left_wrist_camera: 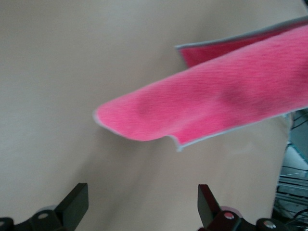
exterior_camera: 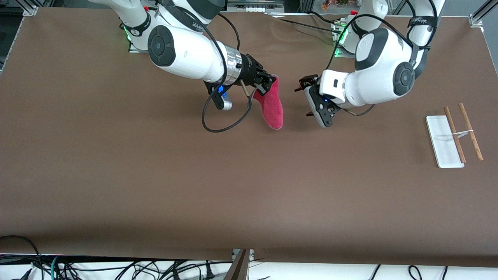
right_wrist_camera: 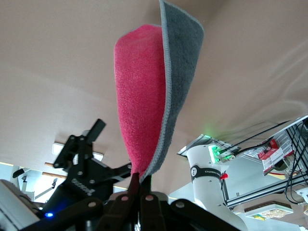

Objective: Pass towel and hang on rack
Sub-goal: 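Close the left gripper on the hanging towel beside the right gripper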

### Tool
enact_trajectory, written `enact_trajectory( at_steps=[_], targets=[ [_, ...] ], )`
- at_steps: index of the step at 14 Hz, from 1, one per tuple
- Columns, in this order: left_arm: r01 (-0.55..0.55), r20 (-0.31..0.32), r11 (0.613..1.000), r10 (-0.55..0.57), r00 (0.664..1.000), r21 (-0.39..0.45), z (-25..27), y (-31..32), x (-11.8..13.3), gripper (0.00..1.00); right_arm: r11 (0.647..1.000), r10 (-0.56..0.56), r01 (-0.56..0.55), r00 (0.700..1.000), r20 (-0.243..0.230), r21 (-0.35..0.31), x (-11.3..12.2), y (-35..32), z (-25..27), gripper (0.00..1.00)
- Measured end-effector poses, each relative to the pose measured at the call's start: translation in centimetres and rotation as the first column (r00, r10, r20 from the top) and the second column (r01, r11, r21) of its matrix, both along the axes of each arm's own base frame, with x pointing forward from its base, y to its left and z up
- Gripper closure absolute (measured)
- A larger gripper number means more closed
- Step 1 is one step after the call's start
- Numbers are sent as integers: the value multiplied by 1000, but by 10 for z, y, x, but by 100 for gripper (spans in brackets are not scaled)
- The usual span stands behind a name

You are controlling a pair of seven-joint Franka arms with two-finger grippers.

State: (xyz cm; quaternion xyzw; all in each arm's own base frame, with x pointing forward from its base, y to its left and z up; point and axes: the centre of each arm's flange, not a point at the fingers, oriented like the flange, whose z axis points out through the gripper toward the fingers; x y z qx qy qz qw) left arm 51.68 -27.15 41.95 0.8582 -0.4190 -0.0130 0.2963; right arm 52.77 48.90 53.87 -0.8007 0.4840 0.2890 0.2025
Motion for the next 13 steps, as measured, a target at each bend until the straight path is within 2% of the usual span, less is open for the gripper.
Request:
enact_trajectory(
  at_steps=[4, 9, 11, 13],
  targets=[
    [-72, 6, 995, 73, 997, -62, -19, -28, -35, 0, 1000, -1, 1, 1000, 0, 0, 0, 0, 0, 98],
    [-173, 16, 984, 174, 985, -30, -40, -58, -64, 0, 1000, -1, 1, 1000, 0, 0, 0, 0, 0, 98],
    [-193, 12, 981, 193, 981, -24, -38, -64, -69, 0, 1000, -1, 1, 1000, 0, 0, 0, 0, 0, 98],
    [-218, 39, 975, 220, 975, -31, -34, -61, -64, 0, 1000, -2, 2, 1000, 0, 0, 0, 0, 0, 98]
  ],
)
